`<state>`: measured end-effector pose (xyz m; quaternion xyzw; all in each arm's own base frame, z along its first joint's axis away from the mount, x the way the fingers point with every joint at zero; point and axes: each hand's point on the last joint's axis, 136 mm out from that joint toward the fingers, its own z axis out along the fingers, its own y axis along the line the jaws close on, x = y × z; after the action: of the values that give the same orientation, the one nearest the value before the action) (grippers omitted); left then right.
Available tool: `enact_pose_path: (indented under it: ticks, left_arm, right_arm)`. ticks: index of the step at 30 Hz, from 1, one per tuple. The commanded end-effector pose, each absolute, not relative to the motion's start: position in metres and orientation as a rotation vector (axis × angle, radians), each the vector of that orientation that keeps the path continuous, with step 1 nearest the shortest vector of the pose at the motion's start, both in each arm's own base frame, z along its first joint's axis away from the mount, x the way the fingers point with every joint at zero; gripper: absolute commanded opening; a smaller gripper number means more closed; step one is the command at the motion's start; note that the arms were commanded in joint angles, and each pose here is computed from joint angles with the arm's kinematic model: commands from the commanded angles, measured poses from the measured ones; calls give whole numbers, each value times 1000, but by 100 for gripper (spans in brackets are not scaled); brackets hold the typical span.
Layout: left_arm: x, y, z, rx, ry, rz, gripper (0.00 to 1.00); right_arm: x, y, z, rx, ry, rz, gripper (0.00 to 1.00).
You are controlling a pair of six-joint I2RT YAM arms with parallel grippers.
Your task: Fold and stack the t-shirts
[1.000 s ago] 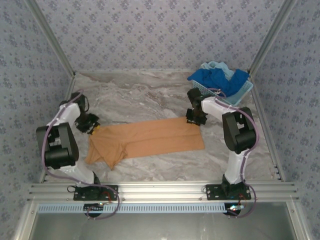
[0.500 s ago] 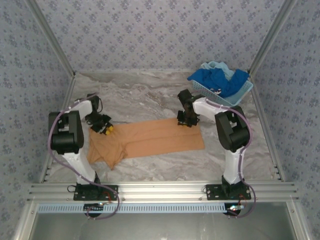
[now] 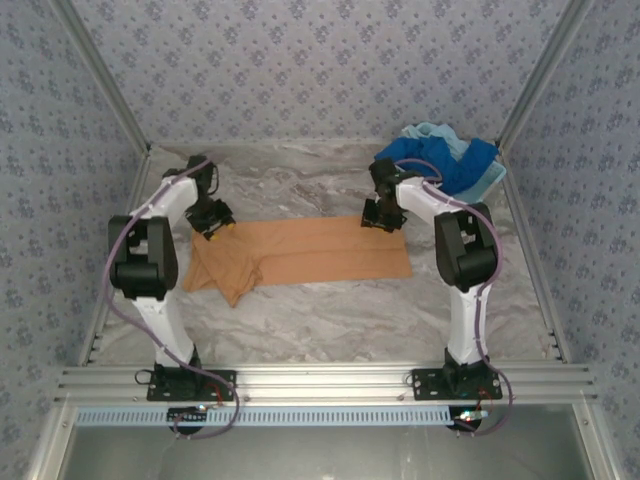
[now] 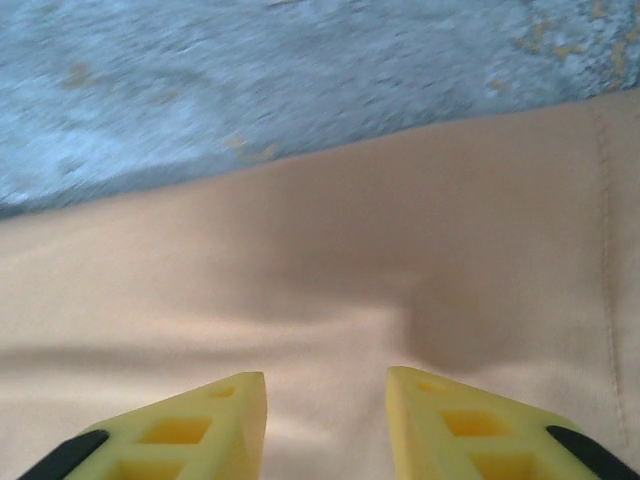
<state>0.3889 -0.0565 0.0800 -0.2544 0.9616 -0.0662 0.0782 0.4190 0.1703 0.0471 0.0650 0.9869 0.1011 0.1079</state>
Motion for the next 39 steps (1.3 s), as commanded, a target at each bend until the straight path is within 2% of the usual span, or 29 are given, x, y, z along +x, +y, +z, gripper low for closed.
enact_pose_path:
  ticks: [1,4,8,14,21,31,39]
  left_arm:
    - [341,-84,111,-405,2916,-46,42]
    - [310,-125,99,-109,2974,-55,42]
    - [286,-146,76,278,3012,171,43]
    - [274,-145,48,452,3024,303,43]
    - [260,-125,36,494,3022,442,33]
    - [262,-129,50,423,2996,385,0]
    - [258,-150,72,225,3033,132,0]
  right_arm:
    - [398,181,90,76,2839,346,41]
    - [378,191,101,56,2822,445,42]
    - [356,193,111,45,2812,489,41]
    - [335,184,118,79,2810,510,41]
    - [329,179,124,105,2788,502,40]
    - [316,175,113,111,2814,478,38]
    - [313,176,111,101,2819,469,38]
